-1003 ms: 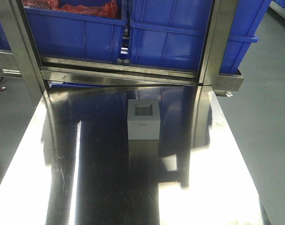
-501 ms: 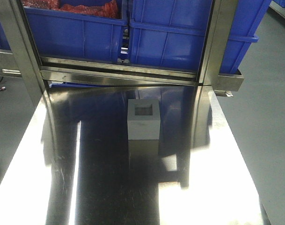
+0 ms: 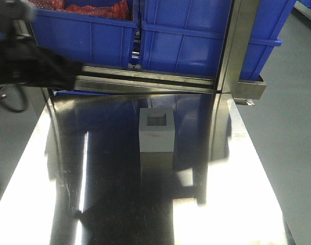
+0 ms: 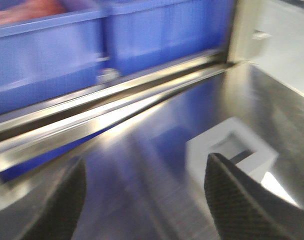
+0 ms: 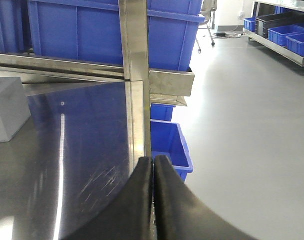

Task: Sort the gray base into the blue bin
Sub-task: 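Reach the left gripper down over the gray square block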

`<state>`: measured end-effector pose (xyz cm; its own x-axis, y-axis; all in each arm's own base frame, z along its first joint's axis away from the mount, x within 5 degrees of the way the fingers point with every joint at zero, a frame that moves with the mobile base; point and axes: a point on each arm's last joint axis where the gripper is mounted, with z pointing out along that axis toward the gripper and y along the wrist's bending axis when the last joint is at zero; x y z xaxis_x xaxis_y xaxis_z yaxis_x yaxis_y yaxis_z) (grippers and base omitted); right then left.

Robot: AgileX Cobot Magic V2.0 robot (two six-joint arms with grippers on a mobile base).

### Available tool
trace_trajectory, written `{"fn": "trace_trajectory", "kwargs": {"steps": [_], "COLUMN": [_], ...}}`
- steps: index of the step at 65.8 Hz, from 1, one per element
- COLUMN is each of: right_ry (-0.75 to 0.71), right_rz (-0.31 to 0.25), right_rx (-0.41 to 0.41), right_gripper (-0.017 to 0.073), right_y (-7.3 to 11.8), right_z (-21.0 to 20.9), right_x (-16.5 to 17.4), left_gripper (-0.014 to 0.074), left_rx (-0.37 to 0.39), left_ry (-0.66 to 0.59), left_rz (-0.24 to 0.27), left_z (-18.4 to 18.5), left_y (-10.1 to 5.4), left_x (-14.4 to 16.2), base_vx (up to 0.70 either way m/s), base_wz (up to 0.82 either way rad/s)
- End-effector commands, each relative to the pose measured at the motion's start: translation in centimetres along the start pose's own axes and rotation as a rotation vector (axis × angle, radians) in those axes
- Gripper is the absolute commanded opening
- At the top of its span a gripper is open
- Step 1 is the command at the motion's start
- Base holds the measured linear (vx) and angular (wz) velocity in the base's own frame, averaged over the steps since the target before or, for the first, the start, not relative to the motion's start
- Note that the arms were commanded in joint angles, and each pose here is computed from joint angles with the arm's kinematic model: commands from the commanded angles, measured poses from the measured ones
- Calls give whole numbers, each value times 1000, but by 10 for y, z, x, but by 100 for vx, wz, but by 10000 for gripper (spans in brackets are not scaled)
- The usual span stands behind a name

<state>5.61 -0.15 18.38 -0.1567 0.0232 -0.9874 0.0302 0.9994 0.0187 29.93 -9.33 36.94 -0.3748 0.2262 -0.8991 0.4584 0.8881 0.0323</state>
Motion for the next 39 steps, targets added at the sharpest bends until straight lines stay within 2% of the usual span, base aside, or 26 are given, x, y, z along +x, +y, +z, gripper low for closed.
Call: {"fn": "trace_trajectory", "kwargs": {"steps": [1,4,5,8,10,11,12,14,20,22,27,35,39], "right_ry": [-53,-53,-53,-53,-53,-53,-53,-53,-53,-53,-53,-53,-53], "right_rz": [-18,-18,-18,-18,-18,-18,-18,-18,-18,-18,-18,-18,-18], "right_rx": [4,4,4,4,4,4,4,4,4,4,4,4,4], "right_gripper": [-5,-5,-5,-5,-5,-5,-5,-5,-5,-5,-5,-5,-5], "right_y": [0,0,0,0,0,0,0,0,0,0,0,0,0], "right_z": [1,1,1,1,1,1,1,1,1,1,1,1,1], "right_x": [-5,-5,-5,-5,-5,-5,-5,-5,-5,-5,-5,-5,-5], "left_gripper": [479,469,465,462,463,463,463,463,463,463,465,469,473], "left_rx": [19,32,40,43,46,46,44,40,-5,-14,-1,45,58], "left_ry": [-80,-62,-51,-16,5,34,42,74,187,201,234,246,254], "left_rz": [-7,7,-13,-16,-50,-44,-63,-64,-22,-32,-90,-203,-229], "left_z": [20,34,41,56,64,70,74,81,106,111,129,152,160], "left_y": [-14,-21,-24,-29,-33,-35,-37,-41,-52,-56,-68,-76,-78], "left_x": [-25,-27,-28,-27,-30,-28,-30,-31,-29,-31,-30,-26,-22], "base_vx": [0,0,0,0,0,0,0,0,0,0,0,0,0], "base_wz": [0,0,0,0,0,0,0,0,0,0,0,0,0]}}
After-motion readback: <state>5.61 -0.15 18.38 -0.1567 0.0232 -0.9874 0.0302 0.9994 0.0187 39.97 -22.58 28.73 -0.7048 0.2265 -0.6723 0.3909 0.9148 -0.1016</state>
